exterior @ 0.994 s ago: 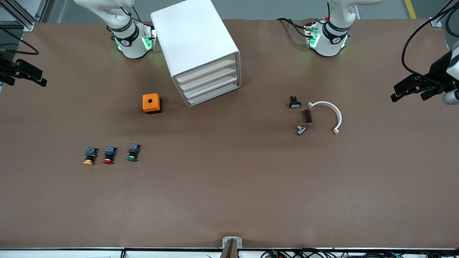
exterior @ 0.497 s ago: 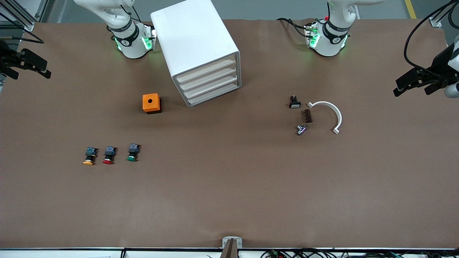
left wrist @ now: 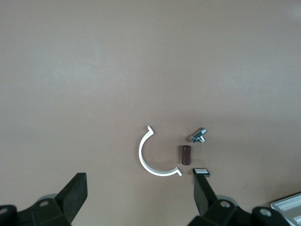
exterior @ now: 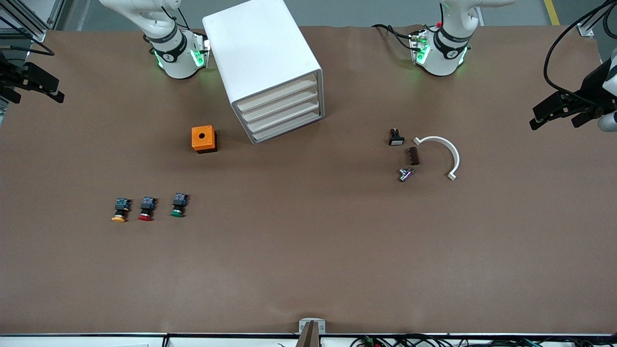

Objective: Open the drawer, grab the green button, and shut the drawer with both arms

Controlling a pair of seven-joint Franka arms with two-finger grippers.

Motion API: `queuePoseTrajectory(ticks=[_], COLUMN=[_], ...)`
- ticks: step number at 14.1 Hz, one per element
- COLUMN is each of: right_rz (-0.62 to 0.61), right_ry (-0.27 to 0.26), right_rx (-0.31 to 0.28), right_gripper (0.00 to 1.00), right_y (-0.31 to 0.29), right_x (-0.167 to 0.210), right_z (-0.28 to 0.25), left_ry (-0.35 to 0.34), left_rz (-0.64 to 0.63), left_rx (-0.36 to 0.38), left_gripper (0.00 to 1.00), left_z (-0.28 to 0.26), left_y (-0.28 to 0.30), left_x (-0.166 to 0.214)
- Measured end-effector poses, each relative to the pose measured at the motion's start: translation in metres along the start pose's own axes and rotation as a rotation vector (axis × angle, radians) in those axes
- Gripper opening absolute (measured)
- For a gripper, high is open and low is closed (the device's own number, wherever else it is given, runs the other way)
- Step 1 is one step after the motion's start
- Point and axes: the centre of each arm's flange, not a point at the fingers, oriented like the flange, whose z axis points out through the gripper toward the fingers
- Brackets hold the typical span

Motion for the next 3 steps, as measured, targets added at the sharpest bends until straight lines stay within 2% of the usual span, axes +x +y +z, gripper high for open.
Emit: queuePoseTrajectory(ticks=[3], right_rz=[0.0], right_ry=[-0.005], right_rx=[0.001], right_gripper=[1.0], right_y=[-0.0002], right_x=[-0.0027], right_z=[0.0035], left_ry=[-0.002], left_rz=[0.002], left_rx=[0.0], left_gripper=[1.0], left_z=[0.0013], left_y=[0.0007], left_x=[0.0006])
